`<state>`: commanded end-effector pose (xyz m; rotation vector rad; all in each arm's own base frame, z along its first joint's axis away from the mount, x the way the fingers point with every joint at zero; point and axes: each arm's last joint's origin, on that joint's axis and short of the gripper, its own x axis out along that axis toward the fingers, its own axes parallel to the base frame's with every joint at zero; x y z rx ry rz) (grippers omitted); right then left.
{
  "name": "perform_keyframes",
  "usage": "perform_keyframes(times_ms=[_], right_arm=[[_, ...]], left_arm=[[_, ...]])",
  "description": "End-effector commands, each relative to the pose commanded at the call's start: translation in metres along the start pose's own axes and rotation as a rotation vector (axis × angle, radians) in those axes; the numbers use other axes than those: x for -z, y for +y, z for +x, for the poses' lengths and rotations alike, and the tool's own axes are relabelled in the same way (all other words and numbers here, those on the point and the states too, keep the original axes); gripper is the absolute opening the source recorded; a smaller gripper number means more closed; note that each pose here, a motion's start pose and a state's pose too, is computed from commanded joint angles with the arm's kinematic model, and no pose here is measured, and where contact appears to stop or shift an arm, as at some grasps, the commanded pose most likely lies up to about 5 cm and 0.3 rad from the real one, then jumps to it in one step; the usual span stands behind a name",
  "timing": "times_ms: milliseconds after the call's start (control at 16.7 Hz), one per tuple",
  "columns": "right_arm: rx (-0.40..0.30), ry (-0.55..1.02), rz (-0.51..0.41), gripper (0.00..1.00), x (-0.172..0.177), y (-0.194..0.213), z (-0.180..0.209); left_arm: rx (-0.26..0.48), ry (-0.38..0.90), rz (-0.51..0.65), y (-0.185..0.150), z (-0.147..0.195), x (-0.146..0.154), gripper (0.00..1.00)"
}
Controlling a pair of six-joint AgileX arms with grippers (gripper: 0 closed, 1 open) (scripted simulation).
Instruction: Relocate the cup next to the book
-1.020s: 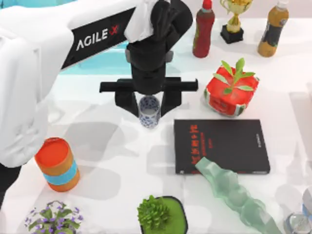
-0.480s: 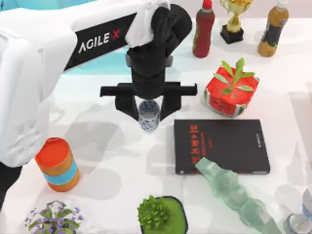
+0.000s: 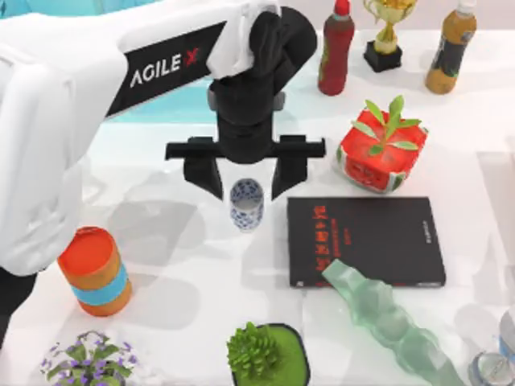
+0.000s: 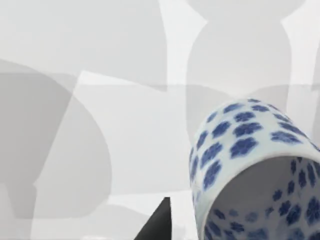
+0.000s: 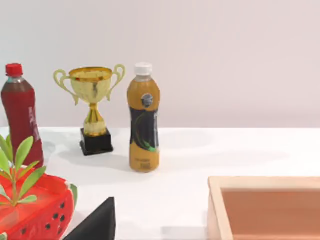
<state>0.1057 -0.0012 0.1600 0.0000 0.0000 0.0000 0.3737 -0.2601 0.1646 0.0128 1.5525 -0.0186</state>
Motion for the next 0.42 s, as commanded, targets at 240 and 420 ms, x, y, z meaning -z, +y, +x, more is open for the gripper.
perform_keyframes(times_ms=[240, 420], right_arm=[[0.000, 0.000, 0.000, 1.00, 0.0000, 0.0000, 0.0000], [0.000, 0.000, 0.000, 1.00, 0.0000, 0.0000, 0.0000]], left_arm=[[0.000, 0.000, 0.000, 0.0000, 0.0000, 0.0000, 1.00], [0.000, 0.000, 0.000, 0.0000, 0.0000, 0.0000, 1.00]])
